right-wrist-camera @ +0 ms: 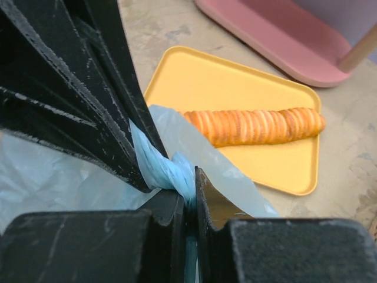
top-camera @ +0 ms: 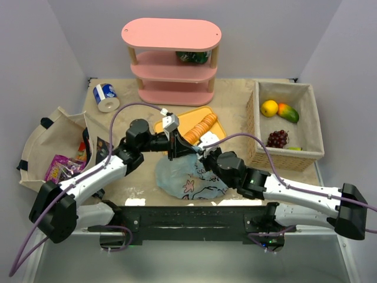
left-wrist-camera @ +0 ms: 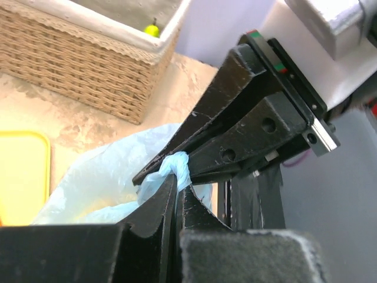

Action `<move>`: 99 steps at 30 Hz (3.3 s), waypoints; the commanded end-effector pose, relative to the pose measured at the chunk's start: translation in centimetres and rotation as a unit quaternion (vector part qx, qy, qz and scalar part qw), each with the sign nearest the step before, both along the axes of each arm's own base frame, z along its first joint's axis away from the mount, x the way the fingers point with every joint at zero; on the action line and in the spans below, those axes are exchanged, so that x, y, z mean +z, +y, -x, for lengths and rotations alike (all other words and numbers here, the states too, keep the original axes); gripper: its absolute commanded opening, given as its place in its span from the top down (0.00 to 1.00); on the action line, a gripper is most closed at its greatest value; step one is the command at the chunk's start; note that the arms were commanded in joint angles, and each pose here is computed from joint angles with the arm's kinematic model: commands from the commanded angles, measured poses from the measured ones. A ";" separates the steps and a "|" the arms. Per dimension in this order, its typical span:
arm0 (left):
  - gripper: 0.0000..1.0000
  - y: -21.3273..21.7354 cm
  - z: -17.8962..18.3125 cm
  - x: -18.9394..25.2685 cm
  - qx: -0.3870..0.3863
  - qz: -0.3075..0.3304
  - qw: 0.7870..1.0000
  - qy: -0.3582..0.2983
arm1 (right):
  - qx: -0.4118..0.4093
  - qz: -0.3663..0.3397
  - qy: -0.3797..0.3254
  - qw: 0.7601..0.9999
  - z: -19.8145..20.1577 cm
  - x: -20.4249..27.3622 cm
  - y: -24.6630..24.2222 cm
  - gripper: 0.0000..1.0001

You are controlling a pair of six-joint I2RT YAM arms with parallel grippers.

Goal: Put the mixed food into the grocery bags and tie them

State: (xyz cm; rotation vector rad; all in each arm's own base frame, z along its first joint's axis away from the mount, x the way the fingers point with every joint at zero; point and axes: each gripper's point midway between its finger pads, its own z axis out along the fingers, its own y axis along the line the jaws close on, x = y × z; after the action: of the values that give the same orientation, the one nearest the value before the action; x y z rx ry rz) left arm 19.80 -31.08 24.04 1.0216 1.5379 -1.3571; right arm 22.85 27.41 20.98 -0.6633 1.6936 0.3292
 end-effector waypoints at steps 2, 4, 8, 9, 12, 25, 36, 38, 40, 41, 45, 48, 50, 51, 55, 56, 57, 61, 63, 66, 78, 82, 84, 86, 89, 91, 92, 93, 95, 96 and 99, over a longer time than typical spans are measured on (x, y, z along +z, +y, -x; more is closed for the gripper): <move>1.00 -0.1 2.7 0.7 -0.026 0.036 0.991 0.127 | -0.266 -0.021 -0.082 0.960 -4.7 2.0 -8.5 1.00; 1.00 0.0 2.8 0.9 -0.017 0.051 0.986 0.155 | -0.296 -0.040 -0.101 0.949 -5.0 2.7 -9.3 1.00; 1.00 0.1 3.2 1.3 -0.013 0.078 0.979 0.190 | -0.334 -0.042 -0.128 0.933 -5.6 2.7 -10.0 1.00; 1.00 0.2 3.4 1.6 -0.014 0.085 0.976 0.199 | -0.336 -0.022 -0.137 0.931 -5.7 2.4 -10.1 1.00; 1.00 0.2 3.4 1.2 -0.011 0.085 0.974 0.212 | -0.345 -0.018 -0.157 0.925 -6.2 2.6 -9.7 1.00; 1.00 0.7 0.3 0.5 0.081 0.053 0.983 0.154 | -0.162 0.005 -0.076 0.984 -4.5 1.4 -4.7 0.64; 1.00 0.8 -2.9 0.9 0.136 0.008 0.986 0.092 | 0.141 -0.016 0.022 0.990 4.6 4.4 -0.7 0.26; 1.00 0.8 -3.1 0.6 0.138 -0.002 0.986 0.088 | 0.154 -0.046 0.050 0.986 5.7 5.8 -0.4 0.22; 1.00 0.8 -3.2 0.7 0.136 -0.005 0.988 0.075 | 0.154 -0.066 0.076 0.983 6.5 6.7 -0.7 0.22; 1.00 0.9 -3.1 0.6 0.134 -0.009 0.988 0.072 | 0.160 -0.095 0.086 0.979 7.1 8.2 -0.6 0.21; 1.00 0.9 -2.7 1.4 0.106 -0.014 0.994 0.017 | 0.129 -0.207 0.096 0.965 7.8 12.8 -2.1 0.19; 1.00 1.1 -2.1 1.9 0.089 -0.012 0.996 -0.016 | 0.084 -0.262 0.099 0.956 7.3 14.8 -3.7 0.28; 1.00 1.2 -2.0 2.0 0.088 -0.010 0.996 -0.026 | 0.066 -0.244 0.125 0.959 7.0 13.9 -3.7 0.37; 1.00 1.2 -1.6 2.1 0.079 -0.007 0.996 -0.033 | 0.060 -0.231 0.138 0.961 6.9 13.1 -3.4 0.40; 1.00 1.2 -1.3 2.4 0.075 0.001 0.996 -0.041 | 0.049 -0.194 0.192 0.961 6.6 9.1 -1.7 0.45; 1.00 1.3 -1.3 2.3 0.076 0.000 0.996 -0.042 | 0.046 -0.191 0.204 0.959 6.6 7.9 -1.2 0.45; 1.00 1.3 -1.1 2.3 0.074 0.000 0.996 -0.044 | 0.044 -0.193 0.207 0.958 6.5 7.6 -1.1 0.45; 1.00 1.4 -0.9 2.4 0.073 0.002 0.996 -0.045 | 0.027 -0.193 0.200 0.960 5.8 6.5 -1.1 0.39; 1.00 1.4 -0.9 2.5 0.072 0.004 0.996 -0.047 | 0.017 -0.173 0.190 0.966 5.2 5.5 -1.3 0.38; 1.00 1.3 -0.7 2.5 0.067 0.005 0.997 -0.047 | 0.018 -0.153 0.180 0.972 5.0 4.5 -1.4 0.38; 1.00 1.3 -0.2 2.8 0.056 0.011 0.997 -0.050 | -0.011 -0.138 0.151 0.979 3.8 5.1 -2.3 0.37; 1.00 1.3 0.0 2.7 0.049 0.012 0.998 -0.048 | -0.016 -0.123 0.146 0.982 3.1 4.4 -1.8 0.45; 1.00 1.3 0.0 2.7 0.050 0.012 0.997 -0.049 | -0.019 -0.124 0.139 0.982 2.8 4.5 -1.6 0.51; 1.00 1.4 0.0 2.6 0.050 0.012 0.998 -0.048 | -0.018 -0.127 0.133 0.983 2.6 4.8 -1.5 0.60; 1.00 1.4 -0.1 2.6 0.056 0.012 0.997 -0.046 | -0.002 -0.136 0.135 0.981 3.0 5.5 -1.2 0.80; 1.00 1.4 -0.3 2.6 0.063 0.011 0.997 -0.047 | 0.017 -0.140 0.149 0.979 3.7 5.5 -0.6 0.93; 1.00 1.5 -0.4 2.6 0.066 0.011 0.997 -0.045 | 0.021 -0.146 0.160 0.976 4.0 5.3 -0.4 0.96; 1.00 1.5 -0.5 2.6 0.070 0.010 0.997 -0.043 | 0.028 -0.149 0.169 0.974 4.3 5.0 -0.1 0.99; 1.00 1.5 -0.6 2.6 0.072 0.011 0.997 -0.041 | 0.046 -0.158 0.200 0.966 5.3 3.6 0.6 1.00; 1.00 1.5 -0.6 2.7 0.074 0.013 0.996 -0.042 | 0.051 -0.165 0.207 0.963 5.5 3.2 1.0 1.00; 1.00 1.6 -0.4 2.9 0.072 0.018 0.996 -0.045 | 0.044 -0.167 0.240 0.955 6.0 0.0 1.0 1.00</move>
State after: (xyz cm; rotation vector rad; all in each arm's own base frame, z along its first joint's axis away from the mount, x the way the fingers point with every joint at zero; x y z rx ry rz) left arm 20.33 -29.58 25.09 0.9172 1.5813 -1.2354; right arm 18.04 27.33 22.93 -0.4649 1.9642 0.7519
